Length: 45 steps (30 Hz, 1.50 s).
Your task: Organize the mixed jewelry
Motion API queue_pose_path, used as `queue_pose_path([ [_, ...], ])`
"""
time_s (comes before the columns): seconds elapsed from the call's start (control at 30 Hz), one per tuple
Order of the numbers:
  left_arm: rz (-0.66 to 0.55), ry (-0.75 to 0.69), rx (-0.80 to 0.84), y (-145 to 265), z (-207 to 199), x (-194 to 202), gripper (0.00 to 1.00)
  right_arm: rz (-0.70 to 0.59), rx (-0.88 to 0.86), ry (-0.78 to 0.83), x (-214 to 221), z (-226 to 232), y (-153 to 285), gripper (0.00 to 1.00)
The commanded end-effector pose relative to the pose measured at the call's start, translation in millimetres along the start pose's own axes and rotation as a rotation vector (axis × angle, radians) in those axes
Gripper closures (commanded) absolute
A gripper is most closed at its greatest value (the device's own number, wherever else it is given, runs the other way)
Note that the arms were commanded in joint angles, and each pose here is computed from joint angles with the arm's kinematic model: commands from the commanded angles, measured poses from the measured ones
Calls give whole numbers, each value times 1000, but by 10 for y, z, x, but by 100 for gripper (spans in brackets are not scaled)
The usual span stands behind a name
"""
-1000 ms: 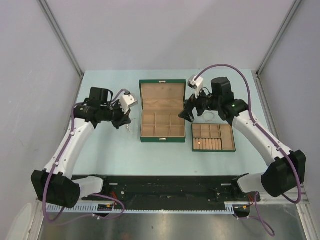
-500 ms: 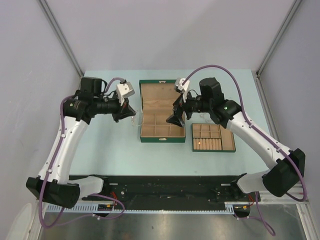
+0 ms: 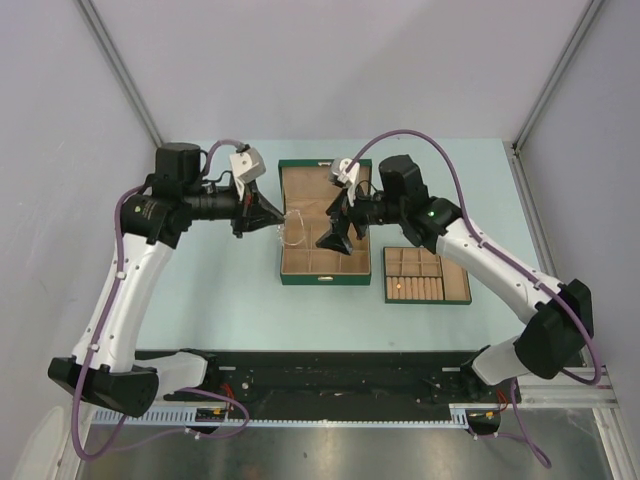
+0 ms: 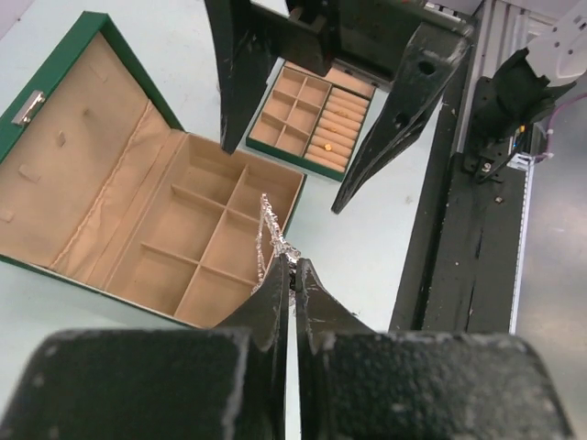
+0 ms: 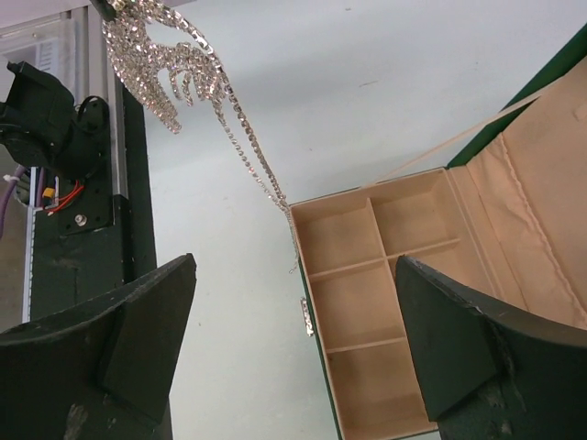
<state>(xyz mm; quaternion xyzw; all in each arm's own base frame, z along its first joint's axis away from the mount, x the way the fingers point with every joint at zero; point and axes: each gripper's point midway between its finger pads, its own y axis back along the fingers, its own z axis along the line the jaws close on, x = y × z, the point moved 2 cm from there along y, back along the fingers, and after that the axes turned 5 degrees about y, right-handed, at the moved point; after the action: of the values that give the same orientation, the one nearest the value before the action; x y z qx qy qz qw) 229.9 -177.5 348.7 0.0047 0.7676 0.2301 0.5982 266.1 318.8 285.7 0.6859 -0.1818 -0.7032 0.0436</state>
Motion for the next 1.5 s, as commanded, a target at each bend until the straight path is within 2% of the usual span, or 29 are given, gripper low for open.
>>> queue_pose_path([
  [0.0,-97,-15,81,60,-234,-290,100,-98,-32,53,-338,24,-34,7],
  [0.5,-195,15,136,102,-382,-519,100,-150,-126,-14,-343,78,-299,19],
  [0.93,-209,28,160,88,-411,-521,100,-198,-162,-39,-433,89,-360,26],
  [1.07,-209,28,158,84,-408,-511,100,-198,-176,-41,-429,112,-374,32],
  [1.47,-215,33,166,76,-416,-498,100,-199,-179,-34,-422,121,-411,40],
])
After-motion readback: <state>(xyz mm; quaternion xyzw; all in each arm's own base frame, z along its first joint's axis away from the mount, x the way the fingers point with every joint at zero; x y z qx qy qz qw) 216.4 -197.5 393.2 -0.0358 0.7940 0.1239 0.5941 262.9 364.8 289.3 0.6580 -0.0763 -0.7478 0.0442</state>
